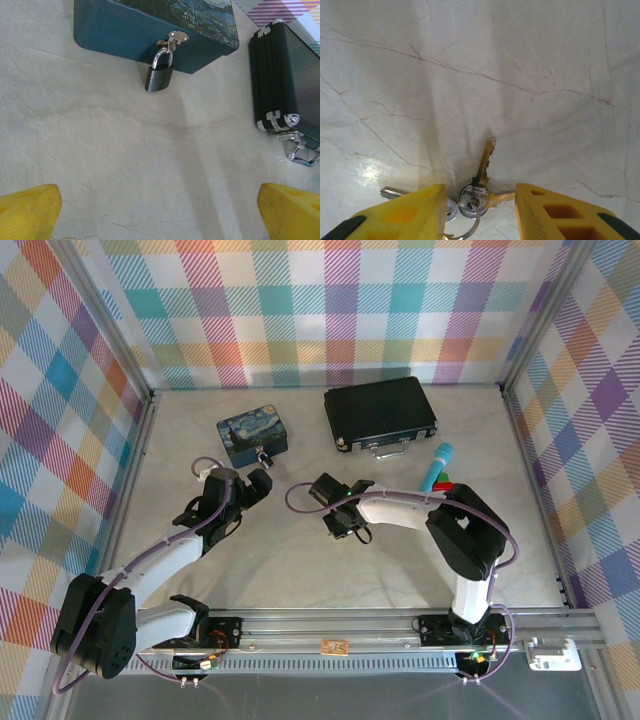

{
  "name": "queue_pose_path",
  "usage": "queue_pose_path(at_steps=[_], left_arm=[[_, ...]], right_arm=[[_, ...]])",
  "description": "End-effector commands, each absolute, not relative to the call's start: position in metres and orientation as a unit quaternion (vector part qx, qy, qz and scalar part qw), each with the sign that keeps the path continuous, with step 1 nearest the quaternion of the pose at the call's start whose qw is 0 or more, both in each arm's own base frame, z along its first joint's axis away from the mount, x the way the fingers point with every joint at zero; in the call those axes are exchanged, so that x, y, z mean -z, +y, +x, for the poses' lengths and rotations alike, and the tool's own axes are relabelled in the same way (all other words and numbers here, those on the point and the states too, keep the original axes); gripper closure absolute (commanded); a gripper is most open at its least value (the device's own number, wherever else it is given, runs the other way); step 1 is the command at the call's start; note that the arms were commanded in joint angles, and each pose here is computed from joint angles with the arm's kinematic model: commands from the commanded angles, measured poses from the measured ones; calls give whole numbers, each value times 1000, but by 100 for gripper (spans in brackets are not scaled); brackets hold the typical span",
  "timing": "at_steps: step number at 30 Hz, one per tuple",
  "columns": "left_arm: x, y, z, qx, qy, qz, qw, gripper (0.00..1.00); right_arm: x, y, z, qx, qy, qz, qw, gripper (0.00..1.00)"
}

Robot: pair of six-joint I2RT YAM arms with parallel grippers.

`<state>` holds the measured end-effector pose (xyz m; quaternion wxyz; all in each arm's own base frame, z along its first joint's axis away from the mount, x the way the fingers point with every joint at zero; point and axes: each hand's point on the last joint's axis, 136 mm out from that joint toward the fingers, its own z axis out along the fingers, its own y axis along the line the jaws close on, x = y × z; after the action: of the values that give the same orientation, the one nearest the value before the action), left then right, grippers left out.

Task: Unlock the padlock with the key

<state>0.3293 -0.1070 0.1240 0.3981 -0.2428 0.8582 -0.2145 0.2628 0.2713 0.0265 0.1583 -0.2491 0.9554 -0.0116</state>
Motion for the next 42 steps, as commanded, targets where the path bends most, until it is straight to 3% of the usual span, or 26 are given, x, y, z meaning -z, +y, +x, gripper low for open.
queue_pose_path(at_steps=[1,9,12,15,25,36,42], left_arm=[[-122,-111,328,216,862,-237,392,0],[-130,-105,321,218,855,-239,405,0],[-133,-108,320,230,852,-237,406,0],[-134,-114,320,253,847,-239,401,1],[-138,-142,312,313,838,-232,382,6],[-119,-212,301,383,830,-215,343,19],[-114,-250,302,431,817,-213,318,26]], right_arm=[[-11,259,252,22,969,-216,122,62],[13,256,240,-12,985,-154,80,76],[9,260,243,-44,985,-142,84,85],[0,267,248,-79,981,-150,89,100],[-43,268,273,-176,958,-176,140,100],[-57,270,272,-246,961,-61,106,100],[-73,273,276,-289,948,-31,128,100]])
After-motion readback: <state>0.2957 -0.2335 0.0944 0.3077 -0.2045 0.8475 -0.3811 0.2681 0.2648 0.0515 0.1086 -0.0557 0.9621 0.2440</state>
